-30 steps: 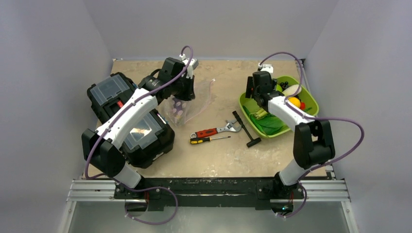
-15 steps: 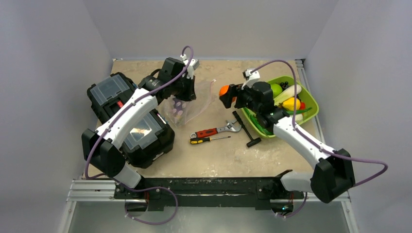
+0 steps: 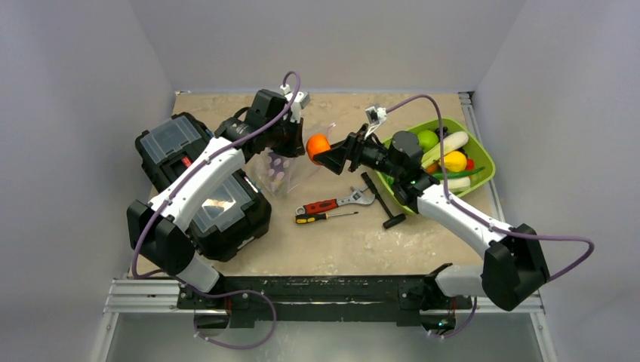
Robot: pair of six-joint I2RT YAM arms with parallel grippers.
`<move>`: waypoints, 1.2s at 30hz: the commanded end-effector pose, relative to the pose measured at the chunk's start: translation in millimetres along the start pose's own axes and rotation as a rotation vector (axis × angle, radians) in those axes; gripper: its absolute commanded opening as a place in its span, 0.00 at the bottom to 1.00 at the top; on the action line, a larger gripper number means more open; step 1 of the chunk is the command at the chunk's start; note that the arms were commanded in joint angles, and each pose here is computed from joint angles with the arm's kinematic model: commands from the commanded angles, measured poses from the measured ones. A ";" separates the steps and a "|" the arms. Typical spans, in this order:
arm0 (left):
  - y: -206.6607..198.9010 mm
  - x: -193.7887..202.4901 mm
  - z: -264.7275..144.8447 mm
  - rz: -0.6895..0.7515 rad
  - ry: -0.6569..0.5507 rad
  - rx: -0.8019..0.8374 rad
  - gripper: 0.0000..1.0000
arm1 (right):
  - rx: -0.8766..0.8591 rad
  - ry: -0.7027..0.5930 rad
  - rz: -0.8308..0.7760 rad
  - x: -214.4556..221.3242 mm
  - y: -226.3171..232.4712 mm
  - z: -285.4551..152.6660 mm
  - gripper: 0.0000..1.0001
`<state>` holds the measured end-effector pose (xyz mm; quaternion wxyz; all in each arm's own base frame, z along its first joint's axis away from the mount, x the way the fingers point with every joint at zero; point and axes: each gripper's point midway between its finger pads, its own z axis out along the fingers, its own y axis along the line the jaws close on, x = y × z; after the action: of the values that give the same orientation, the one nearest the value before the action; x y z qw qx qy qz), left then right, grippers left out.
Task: Place the food in the zip-top bag and seal the zipper
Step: Place the fake fruit in the zipper food storage bag.
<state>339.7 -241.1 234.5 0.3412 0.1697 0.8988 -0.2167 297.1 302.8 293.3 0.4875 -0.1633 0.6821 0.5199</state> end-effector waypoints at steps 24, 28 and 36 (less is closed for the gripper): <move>-21.3 -23.8 -23.1 0.040 -0.098 0.072 0.00 | 0.219 -0.001 0.198 21.8 -47.0 20.6 0.44; -23.9 -23.8 -24.6 0.040 -0.101 0.081 0.00 | 0.249 0.009 0.191 21.1 -46.4 22.4 0.55; -26.4 -24.8 -26.5 0.042 -0.107 0.092 0.00 | 0.298 0.028 0.164 17.8 -44.6 27.0 0.65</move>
<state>334.5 -245.7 244.9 0.3494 0.1773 0.8906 -0.2309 326.9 311.1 231.0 0.4270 -0.0393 0.7770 0.4610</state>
